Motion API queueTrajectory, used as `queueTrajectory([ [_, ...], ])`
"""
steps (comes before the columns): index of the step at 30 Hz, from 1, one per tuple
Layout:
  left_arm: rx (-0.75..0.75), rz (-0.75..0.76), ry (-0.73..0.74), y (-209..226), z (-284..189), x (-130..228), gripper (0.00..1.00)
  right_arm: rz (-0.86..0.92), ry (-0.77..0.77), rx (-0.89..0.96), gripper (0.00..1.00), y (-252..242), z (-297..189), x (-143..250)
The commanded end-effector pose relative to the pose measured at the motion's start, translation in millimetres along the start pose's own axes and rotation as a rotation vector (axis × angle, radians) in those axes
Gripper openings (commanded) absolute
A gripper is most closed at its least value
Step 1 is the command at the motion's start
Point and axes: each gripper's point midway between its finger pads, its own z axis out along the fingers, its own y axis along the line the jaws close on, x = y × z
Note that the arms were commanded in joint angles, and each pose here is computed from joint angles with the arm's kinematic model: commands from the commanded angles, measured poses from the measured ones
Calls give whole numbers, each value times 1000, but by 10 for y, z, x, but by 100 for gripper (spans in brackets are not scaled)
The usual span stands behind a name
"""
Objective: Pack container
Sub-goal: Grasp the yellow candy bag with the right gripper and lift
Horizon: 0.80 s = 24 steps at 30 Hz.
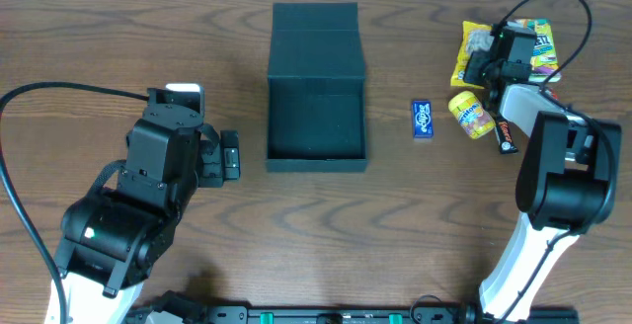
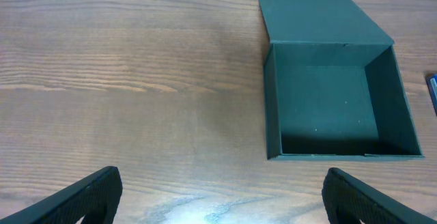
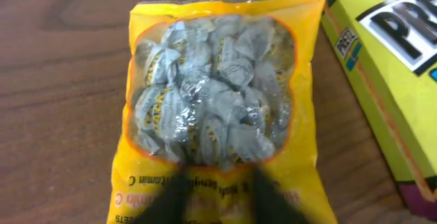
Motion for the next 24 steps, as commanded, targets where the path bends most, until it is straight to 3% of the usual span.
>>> queueTrajectory([
  [1,-11,5,-19,28,-47,-61,95,37,-4,-26,72,11,-31,-57],
  [4,-11,5,-19,27,-47,-61,95,37,-26,-43,89,46,-104,-156],
  [7,-11,5,-19,27,-47,-61,95,37,-31,-43,99,47,-110,-171],
  [24,-11,5,-19,27,-47,-61,95,108,61,10,98,-139,172,242],
])
